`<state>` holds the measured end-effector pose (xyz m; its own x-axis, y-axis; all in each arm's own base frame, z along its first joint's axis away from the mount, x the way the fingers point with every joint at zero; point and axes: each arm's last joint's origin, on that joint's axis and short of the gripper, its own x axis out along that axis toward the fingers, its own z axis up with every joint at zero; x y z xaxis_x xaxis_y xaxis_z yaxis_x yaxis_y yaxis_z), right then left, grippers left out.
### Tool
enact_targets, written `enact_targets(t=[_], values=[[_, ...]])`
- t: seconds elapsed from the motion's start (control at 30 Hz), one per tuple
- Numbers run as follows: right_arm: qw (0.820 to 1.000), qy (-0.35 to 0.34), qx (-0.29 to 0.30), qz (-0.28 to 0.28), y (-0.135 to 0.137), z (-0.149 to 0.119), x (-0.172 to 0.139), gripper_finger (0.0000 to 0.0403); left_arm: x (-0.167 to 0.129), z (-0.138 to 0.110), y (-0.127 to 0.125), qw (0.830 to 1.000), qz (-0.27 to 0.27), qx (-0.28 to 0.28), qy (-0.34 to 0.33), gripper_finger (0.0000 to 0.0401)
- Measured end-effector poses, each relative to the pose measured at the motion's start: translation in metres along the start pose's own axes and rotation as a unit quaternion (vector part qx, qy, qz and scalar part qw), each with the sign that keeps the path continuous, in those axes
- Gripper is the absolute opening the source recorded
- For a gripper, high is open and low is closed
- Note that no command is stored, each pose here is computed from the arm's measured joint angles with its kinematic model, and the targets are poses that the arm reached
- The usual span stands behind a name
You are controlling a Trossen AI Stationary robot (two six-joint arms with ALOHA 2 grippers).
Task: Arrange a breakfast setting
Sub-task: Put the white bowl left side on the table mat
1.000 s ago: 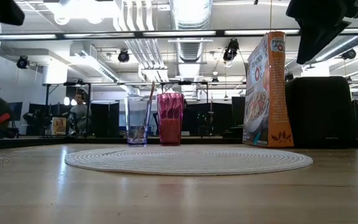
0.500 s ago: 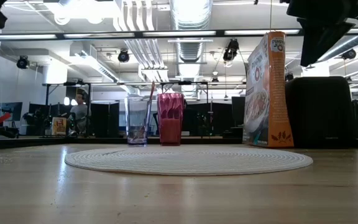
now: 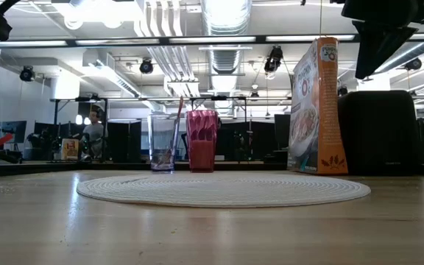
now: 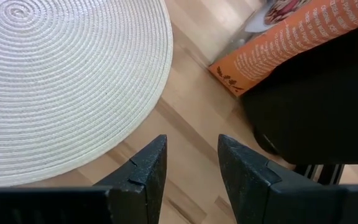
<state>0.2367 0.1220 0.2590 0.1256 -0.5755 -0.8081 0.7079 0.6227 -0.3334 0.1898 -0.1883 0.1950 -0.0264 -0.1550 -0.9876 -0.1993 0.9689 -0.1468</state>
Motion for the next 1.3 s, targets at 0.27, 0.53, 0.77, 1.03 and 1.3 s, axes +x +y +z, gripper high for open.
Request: enact_targets(t=[0.27,0.53,0.77,1.03,1.3], values=[[1.0,-0.001,-0.005,0.001,0.0,0.0,0.0,0.0132,0.0,0.001,0.0,1.0,0.002,-0.022,-0.004,0.001],[1.0,-0.002,-0.003,0.003,0.001,0.0,0.0,0.0129,-0.001,0.0,0.002,1.0,-0.002,-0.023,0.01,0.0002],[1.0,-0.004,-0.004,0.002,0.001,0.0,0.0,0.0127,-0.022,0.007,0.002,1.0,-0.015,-0.005,0.003,0.0001],[1.0,-0.007,-0.012,0.002,0.001,0.001,0.0,0.0132,-0.068,0.044,0.005,0.992,-0.022,0.074,-0.103,0.0001],[1.0,-0.019,-0.012,0.004,0.002,0.002,0.0,0.0128,-0.081,0.1,0.046,0.984,0.026,0.088,-0.151,0.0]])
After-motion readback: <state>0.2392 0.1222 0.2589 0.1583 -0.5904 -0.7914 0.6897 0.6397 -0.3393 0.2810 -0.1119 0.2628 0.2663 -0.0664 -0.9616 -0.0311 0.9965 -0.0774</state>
